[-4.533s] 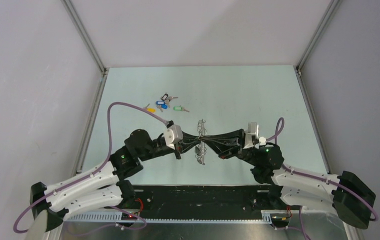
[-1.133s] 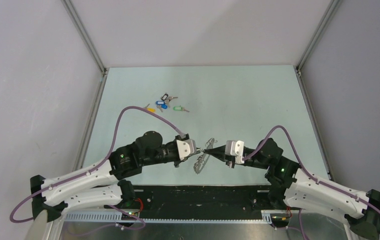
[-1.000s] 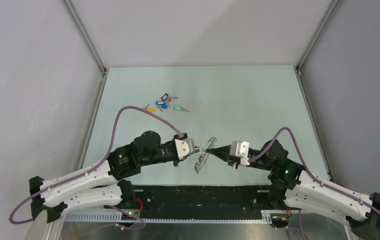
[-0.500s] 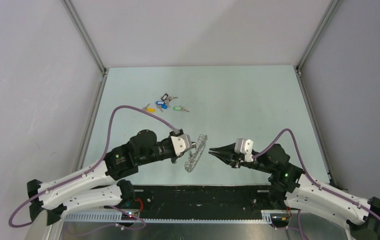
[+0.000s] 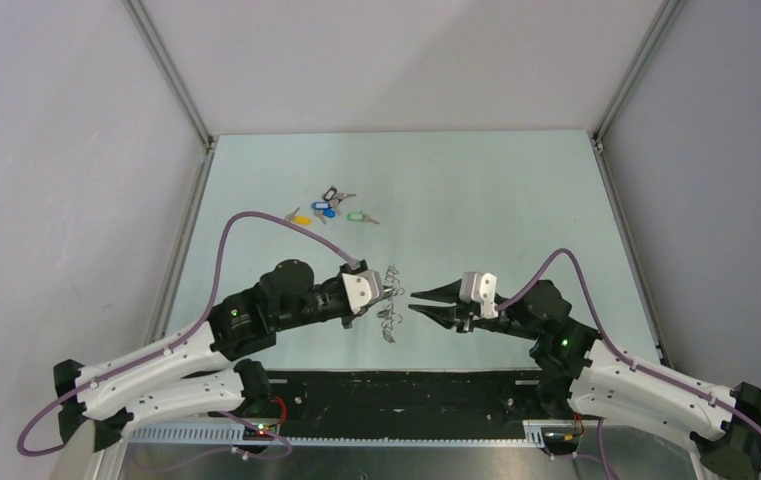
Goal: Remove the keys from the keyring
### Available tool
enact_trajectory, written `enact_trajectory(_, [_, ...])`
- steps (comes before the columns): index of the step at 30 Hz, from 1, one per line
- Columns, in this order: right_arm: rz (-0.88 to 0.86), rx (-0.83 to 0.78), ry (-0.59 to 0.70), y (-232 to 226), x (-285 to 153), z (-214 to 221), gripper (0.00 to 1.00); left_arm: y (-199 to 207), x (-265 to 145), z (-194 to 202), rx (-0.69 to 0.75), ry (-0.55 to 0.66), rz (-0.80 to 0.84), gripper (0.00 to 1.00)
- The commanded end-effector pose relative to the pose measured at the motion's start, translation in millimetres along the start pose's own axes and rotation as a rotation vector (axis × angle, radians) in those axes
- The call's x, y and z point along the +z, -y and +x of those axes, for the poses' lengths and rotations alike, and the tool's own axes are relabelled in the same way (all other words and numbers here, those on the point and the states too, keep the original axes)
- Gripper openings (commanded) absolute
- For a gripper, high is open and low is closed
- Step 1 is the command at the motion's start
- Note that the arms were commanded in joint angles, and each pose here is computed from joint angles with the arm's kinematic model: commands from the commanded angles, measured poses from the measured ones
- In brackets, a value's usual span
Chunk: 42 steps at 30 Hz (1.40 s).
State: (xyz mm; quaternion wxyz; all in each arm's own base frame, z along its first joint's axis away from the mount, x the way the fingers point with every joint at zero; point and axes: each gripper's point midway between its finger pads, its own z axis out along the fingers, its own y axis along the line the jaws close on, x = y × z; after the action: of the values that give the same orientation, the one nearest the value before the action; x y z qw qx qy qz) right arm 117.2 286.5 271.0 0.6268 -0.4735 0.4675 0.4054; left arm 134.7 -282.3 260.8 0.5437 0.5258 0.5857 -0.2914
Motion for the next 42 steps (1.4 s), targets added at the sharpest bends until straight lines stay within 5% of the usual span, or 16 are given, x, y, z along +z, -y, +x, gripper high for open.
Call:
enact_trajectory(1, [-0.025, -0.045, 0.084, 4, 12, -38, 0.28, -8, -3, -29, 0.031, 0.076, -0.016, 0.0])
enact_trajectory(27, [-0.111, -0.171, -0.041, 2, 36, -18, 0.38, 1, -7, -33, 0.046, 0.095, 0.036, 0.0])
enact_trajectory(42, [-0.204, -0.169, -0.059, -13, 34, -15, 0.3, 5, -7, -35, 0.049, 0.089, 0.065, 0.0])
